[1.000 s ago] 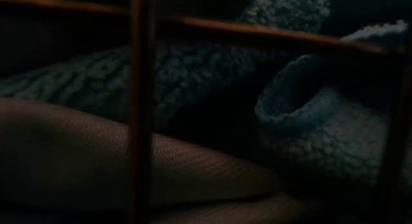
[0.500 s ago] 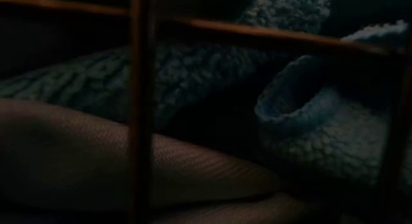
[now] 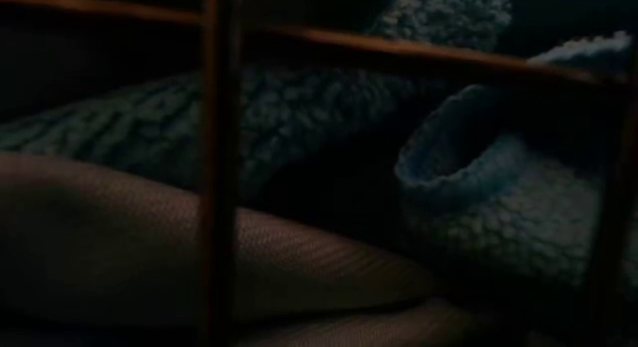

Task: Sort microfiber towel by color & place in baskets
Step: Return to Home Position

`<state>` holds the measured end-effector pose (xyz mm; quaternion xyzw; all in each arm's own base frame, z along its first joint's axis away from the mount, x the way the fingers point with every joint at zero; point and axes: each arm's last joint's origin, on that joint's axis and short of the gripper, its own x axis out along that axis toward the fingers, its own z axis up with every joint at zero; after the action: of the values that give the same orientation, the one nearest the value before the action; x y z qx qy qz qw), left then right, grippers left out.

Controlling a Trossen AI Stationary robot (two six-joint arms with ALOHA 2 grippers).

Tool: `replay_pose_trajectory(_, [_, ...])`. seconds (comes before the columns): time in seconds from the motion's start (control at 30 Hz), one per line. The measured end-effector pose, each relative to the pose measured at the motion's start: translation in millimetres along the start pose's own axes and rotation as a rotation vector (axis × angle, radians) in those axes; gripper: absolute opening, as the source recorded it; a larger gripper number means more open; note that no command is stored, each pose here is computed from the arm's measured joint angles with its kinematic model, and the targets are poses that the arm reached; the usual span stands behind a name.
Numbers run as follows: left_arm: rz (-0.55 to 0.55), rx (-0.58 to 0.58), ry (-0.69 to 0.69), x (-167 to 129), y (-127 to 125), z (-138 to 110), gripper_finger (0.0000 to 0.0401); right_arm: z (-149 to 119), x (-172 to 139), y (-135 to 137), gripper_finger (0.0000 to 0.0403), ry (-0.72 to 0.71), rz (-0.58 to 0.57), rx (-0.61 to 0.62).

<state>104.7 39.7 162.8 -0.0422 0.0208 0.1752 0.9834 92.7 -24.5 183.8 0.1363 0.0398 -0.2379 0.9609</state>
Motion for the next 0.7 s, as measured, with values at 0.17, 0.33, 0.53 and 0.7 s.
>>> replay_pose_trajectory(0.17, [0.001,0.0,-0.001,0.0,0.0,0.1,0.0056,-5.6,-0.1,-0.8,0.0182,0.063,0.014,-0.018])
replay_pose_trajectory(0.33, [0.001,0.0,-0.001,0.0,0.0,0.1,0.0056,-7.4,-0.3,0.3,0.0181,0.091,0.064,-0.047])
replay_pose_trajectory(0.53, [-0.006,0.001,-0.008,-0.5,-1.4,0.7,0.0056,-8.5,-0.4,0.5,0.0134,0.104,0.08,-0.083])
replay_pose_trajectory(0.7, [-0.046,0.002,-0.048,-3.5,-6.1,4.0,0.0056,-13.2,-0.9,-1.0,0.0059,0.152,0.069,-0.113])
